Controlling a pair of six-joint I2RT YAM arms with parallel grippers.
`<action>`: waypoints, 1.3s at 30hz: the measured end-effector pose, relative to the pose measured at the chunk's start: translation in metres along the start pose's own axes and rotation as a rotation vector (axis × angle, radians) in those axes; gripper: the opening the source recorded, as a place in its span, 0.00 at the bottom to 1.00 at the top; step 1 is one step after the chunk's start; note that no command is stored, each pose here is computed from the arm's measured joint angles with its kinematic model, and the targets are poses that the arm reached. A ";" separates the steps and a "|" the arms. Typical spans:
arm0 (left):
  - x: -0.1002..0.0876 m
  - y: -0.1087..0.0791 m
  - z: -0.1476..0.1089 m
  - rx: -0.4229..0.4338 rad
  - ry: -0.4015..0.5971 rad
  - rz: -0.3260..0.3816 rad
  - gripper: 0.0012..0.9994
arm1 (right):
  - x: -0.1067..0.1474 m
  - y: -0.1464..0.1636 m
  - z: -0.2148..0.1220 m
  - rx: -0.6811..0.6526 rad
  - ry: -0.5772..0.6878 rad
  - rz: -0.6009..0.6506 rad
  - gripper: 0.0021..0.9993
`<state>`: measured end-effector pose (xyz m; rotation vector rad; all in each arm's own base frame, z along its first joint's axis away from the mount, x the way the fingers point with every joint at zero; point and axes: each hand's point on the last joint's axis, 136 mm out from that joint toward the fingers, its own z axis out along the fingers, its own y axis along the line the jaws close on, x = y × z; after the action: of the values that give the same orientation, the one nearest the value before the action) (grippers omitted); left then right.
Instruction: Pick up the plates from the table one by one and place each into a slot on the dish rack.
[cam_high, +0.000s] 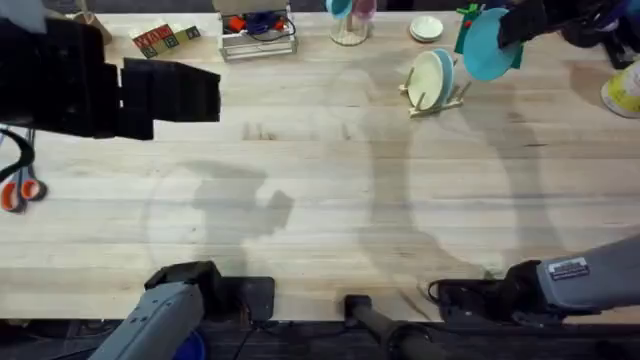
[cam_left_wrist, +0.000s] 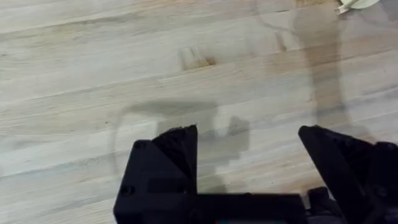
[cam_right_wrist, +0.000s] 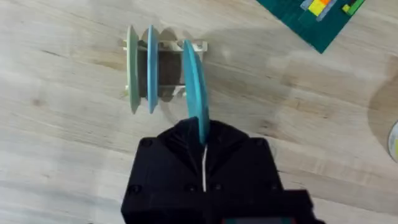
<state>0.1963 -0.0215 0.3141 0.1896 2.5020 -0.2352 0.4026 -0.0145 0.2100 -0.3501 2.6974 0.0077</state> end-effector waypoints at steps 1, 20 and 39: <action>0.000 0.000 0.000 0.000 0.000 0.000 0.99 | 0.000 0.000 0.000 0.000 0.001 -0.002 0.03; 0.003 -0.001 0.000 0.002 0.010 -0.003 0.99 | -0.006 -0.004 0.030 -0.010 0.021 -0.007 0.03; 0.003 -0.001 0.000 0.002 0.010 -0.003 0.99 | 0.001 0.002 0.074 -0.077 0.095 0.026 0.03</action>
<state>0.1941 -0.0218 0.3126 0.1881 2.5126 -0.2388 0.4313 -0.0085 0.1424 -0.3464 2.8016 0.1058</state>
